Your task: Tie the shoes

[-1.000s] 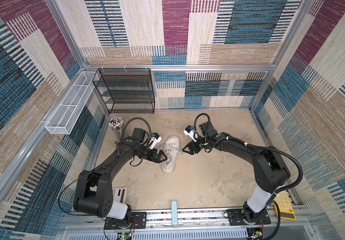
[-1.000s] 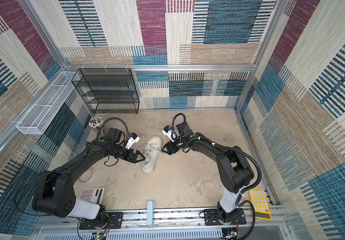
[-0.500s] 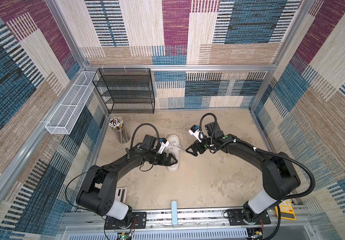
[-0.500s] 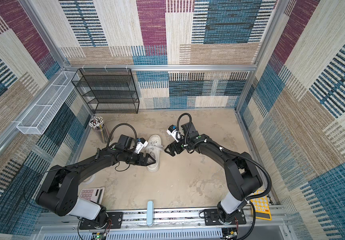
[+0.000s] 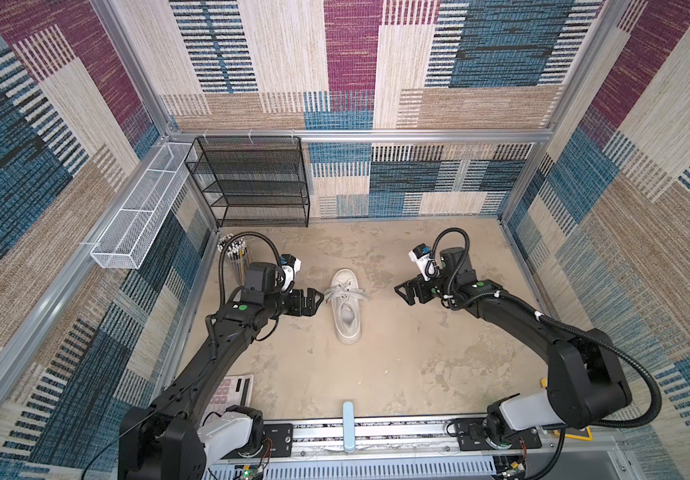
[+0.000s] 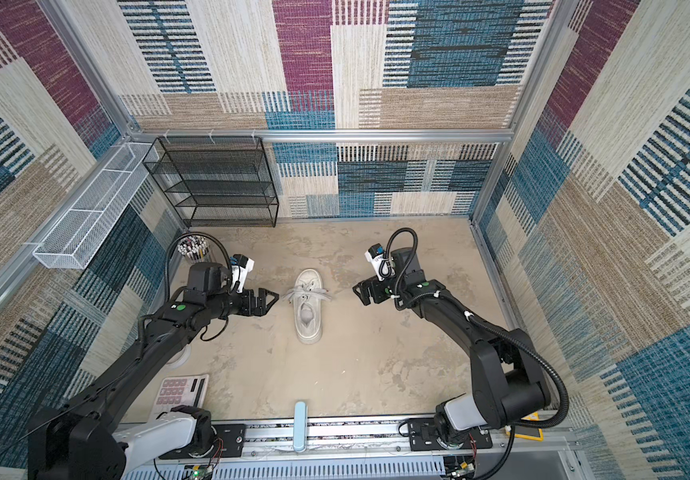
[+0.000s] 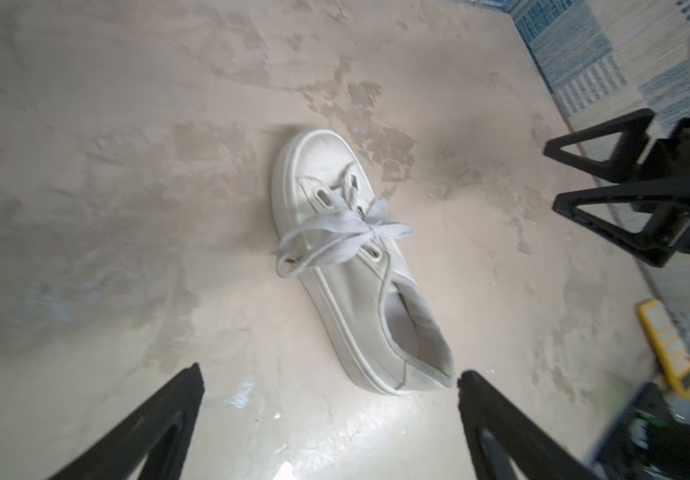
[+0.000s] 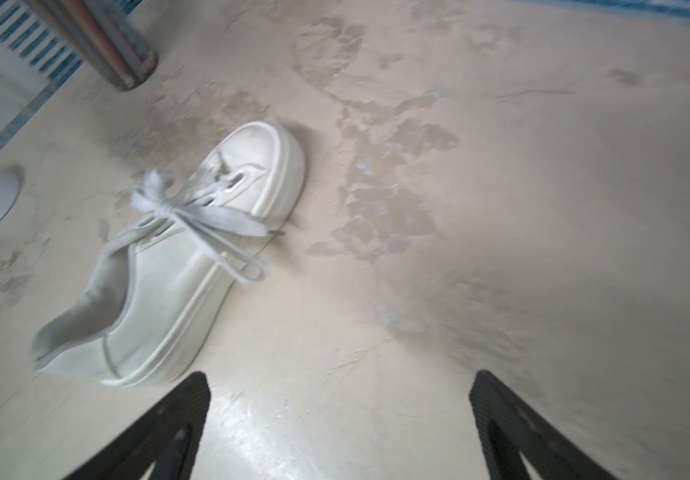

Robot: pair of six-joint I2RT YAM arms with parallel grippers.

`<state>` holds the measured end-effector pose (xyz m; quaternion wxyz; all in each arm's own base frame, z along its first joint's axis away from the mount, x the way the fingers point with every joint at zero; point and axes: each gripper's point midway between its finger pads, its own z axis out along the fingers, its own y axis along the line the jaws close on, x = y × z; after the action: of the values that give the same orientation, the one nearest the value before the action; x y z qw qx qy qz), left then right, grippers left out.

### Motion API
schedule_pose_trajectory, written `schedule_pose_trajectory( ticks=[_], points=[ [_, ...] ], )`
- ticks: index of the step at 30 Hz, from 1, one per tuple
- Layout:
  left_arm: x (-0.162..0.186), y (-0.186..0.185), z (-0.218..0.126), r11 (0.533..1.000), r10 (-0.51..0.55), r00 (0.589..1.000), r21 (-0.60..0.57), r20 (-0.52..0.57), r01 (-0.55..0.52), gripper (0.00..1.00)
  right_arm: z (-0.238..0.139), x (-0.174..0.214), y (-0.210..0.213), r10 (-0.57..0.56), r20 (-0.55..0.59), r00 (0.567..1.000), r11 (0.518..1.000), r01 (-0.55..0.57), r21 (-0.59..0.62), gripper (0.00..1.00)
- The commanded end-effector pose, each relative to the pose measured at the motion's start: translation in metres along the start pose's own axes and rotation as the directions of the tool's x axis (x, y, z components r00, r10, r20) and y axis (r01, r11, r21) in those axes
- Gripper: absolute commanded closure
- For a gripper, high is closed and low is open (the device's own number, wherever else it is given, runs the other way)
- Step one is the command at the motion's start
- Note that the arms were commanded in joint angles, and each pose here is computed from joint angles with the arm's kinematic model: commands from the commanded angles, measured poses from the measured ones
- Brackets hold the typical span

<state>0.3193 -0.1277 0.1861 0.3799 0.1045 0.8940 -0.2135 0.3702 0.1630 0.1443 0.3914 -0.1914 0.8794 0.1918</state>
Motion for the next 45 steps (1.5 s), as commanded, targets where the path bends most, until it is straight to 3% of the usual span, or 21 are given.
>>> schedule_pose_trajectory(
  ticks=[1, 4, 8, 13, 18, 23, 30, 31, 34, 36, 38, 41, 45],
  points=[
    [-0.028, 0.043, -0.015, 0.957, 0.13, 0.983, -0.276, 0.13, -0.09, 0.01, -0.027, -0.029, -0.053, 0.029, 0.224, 0.974, 0.96, -0.09, 0.264, 0.0],
    [-0.039, 0.074, -0.03, 0.887, 0.187, 0.951, -0.458, 0.245, -0.056, 0.01, -0.067, -0.033, -0.092, -0.005, 0.392, 0.92, 0.878, -0.184, 0.443, 0.0],
    [-0.035, 0.079, -0.027, 0.84, 0.36, 0.888, -0.513, 0.287, -0.176, 0.01, -0.106, -0.016, -0.123, -0.103, 0.507, 0.856, 0.78, -0.247, 0.575, 0.0],
    [-0.025, 0.104, -0.024, 0.798, 0.347, 0.898, -0.588, 0.269, -0.132, 0.01, -0.124, 0.015, -0.145, -0.142, 0.574, 0.807, 0.716, -0.316, 0.622, 0.0],
    [-0.019, 0.123, -0.021, 0.771, 0.336, 0.887, -0.634, 0.317, -0.065, 0.01, -0.126, 0.024, -0.145, -0.144, 0.654, 0.743, 0.757, -0.343, 0.556, 0.0],
    [-0.013, 0.132, -0.013, 0.77, 0.335, 0.878, -0.637, 0.341, -0.046, 0.01, -0.115, 0.024, -0.14, -0.168, 0.658, 0.734, 0.791, -0.297, 0.534, 0.0],
    [0.002, 0.143, 0.016, 0.792, 0.32, 0.88, -0.609, 0.352, -0.044, 0.01, -0.094, 0.032, -0.138, -0.187, 0.644, 0.742, 0.824, -0.238, 0.514, 0.0],
    [0.006, 0.146, 0.023, 0.792, 0.319, 0.881, -0.609, 0.348, -0.047, 0.01, -0.087, 0.033, -0.139, -0.166, 0.619, 0.768, 0.831, -0.229, 0.508, 0.0],
    [0.011, 0.155, 0.026, 0.788, 0.31, 0.875, -0.615, 0.371, -0.019, 0.01, -0.081, 0.03, -0.138, -0.171, 0.605, 0.778, 0.842, -0.204, 0.499, 0.0],
    [0.018, 0.158, 0.028, 0.811, 0.273, 0.889, -0.585, 0.367, -0.007, 0.01, -0.08, 0.028, -0.138, -0.173, 0.607, 0.776, 0.843, -0.202, 0.498, 0.0],
    [0.016, 0.155, 0.035, 0.819, 0.311, 0.871, -0.572, 0.38, -0.043, 0.01, -0.079, 0.028, -0.139, -0.17, 0.605, 0.778, 0.845, -0.2, 0.495, 0.0],
    [0.018, 0.16, 0.042, 0.83, 0.259, 0.91, -0.557, 0.324, -0.037, 0.01, -0.078, 0.028, -0.139, -0.165, 0.602, 0.781, 0.849, -0.199, 0.49, 0.0],
    [0.015, 0.167, 0.048, 0.85, 0.222, 0.922, -0.526, 0.317, -0.024, 0.01, -0.078, 0.028, -0.139, -0.165, 0.604, 0.78, 0.851, -0.197, 0.487, 0.0]
  ],
)
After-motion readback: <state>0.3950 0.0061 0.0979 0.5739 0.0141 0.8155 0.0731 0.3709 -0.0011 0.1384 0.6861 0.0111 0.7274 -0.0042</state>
